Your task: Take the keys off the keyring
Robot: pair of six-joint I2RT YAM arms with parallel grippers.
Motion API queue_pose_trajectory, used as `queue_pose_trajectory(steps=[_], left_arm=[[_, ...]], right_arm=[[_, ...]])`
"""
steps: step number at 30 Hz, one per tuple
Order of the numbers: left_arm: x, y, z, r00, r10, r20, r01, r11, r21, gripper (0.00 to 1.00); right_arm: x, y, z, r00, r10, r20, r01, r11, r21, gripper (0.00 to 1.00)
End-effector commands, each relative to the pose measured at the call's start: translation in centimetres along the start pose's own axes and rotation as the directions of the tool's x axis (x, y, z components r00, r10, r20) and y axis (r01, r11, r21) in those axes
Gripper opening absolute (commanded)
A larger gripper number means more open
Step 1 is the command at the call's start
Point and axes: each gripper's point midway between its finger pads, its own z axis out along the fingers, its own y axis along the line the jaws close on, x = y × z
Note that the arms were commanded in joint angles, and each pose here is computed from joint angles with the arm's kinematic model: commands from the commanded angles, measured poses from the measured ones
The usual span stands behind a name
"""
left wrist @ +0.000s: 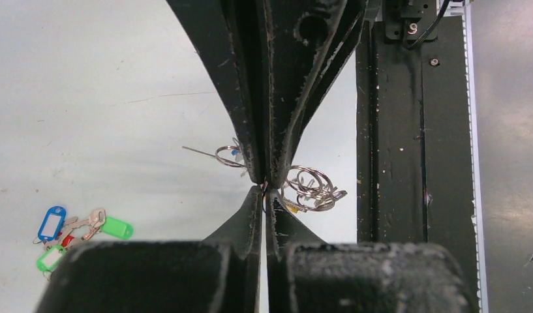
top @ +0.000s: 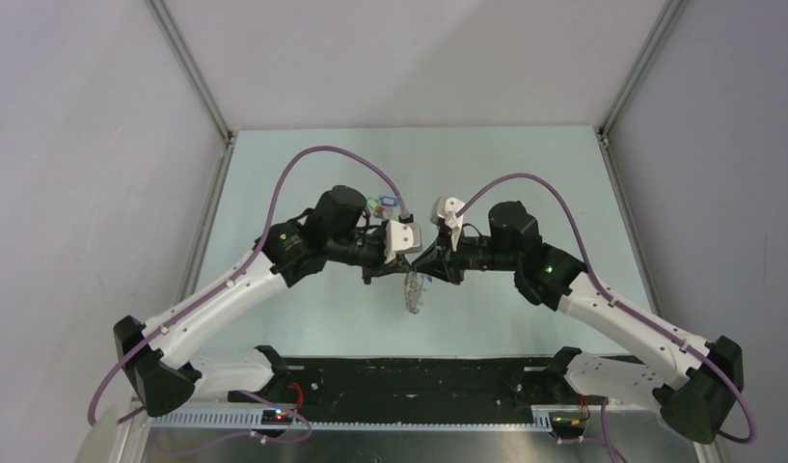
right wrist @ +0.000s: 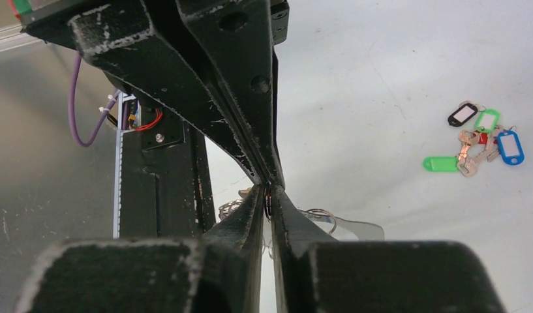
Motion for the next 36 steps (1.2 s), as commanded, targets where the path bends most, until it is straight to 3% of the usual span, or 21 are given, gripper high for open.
queue_pose_trajectory(steps=[1,3,9,20,28,36], left_arm=[[-2.3,-0.5,-0.8,0.994,0.067,0.085,-0.068,0.998,0.010,0.00],[-2.4,-0.4,-0.8,0.994,0.066,0.085,-0.067,0.998,0.006,0.00],[-2.6,-0.1,-1.1,0.995,0.050,0.084,-0.049,0.999,-0.017,0.04],[-3.1,-0.1,-1.2,0.995,0.022,0.095,-0.021,1.000,-0.012,0.12],[-3.9,-0.7,-1.3,0.992,0.008,0.126,-0.013,0.999,0.038,0.02],[-4.1,-1.1,-2.4,0.987,0.043,0.153,-0.048,0.998,0.027,0.27]], right_arm=[[-2.6,0.5,0.1,0.996,-0.058,0.066,0.060,0.998,-0.026,0.07],[-2.6,0.7,0.3,0.996,-0.064,0.066,0.066,0.997,-0.030,0.00],[-3.3,0.7,-0.3,0.993,-0.074,0.087,0.075,0.997,-0.010,0.00],[-6.7,1.0,-3.0,0.925,-0.099,0.367,0.082,0.995,0.061,0.00],[-7.8,1.3,-4.0,0.862,-0.112,0.494,0.082,0.993,0.083,0.00],[-7.5,0.9,-3.8,0.864,-0.129,0.486,0.089,0.991,0.104,0.00]])
